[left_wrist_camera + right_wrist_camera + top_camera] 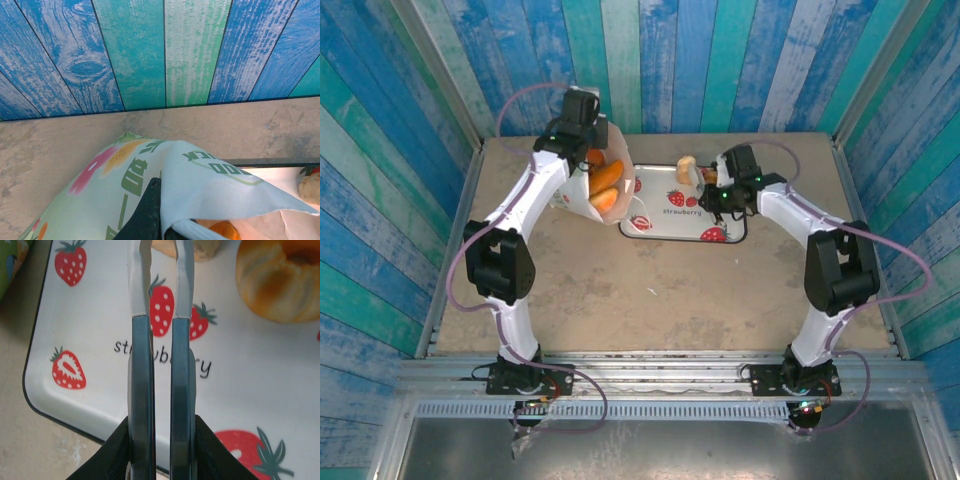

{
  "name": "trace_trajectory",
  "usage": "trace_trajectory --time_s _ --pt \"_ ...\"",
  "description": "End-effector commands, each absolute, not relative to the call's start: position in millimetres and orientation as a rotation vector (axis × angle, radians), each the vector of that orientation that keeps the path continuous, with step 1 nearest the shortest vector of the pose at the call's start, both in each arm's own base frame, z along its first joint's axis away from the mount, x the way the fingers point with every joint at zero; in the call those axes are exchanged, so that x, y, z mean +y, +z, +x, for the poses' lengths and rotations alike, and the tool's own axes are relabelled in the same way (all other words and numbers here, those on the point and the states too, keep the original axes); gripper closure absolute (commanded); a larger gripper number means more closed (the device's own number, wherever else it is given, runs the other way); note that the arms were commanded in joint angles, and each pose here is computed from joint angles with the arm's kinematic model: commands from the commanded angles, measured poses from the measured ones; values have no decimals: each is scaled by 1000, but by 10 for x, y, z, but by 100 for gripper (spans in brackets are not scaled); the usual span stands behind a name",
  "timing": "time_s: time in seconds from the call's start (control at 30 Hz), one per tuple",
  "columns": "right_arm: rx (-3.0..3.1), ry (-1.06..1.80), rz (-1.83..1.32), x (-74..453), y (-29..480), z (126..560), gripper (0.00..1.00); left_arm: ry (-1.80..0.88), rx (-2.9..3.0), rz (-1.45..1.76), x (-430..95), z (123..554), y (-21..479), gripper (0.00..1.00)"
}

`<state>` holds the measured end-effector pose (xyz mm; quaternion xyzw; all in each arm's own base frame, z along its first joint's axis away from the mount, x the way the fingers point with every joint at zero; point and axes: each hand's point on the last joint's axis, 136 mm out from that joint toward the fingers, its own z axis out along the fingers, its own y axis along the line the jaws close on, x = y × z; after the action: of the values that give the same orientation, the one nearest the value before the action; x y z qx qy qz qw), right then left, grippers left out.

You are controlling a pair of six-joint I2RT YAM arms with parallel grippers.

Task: Take the fake bread out of the paper bag

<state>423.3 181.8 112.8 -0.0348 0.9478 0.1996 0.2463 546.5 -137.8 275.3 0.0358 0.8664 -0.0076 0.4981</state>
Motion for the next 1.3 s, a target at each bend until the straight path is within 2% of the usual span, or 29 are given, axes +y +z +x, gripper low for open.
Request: trace_trajectory --time_s 0.0,0.4,1.27 --pt "2613 539 -62 1737 1132 4078 72 -28 2104 91 -1377 5431 2754 100" --pt "2685 514 -53 1630 982 3779 63 -38 2098 85 -1377 5409 2808 100" --pt "2871 378 -80 1393 701 3322 59 -55 2088 79 -1386 5390 2878 100"
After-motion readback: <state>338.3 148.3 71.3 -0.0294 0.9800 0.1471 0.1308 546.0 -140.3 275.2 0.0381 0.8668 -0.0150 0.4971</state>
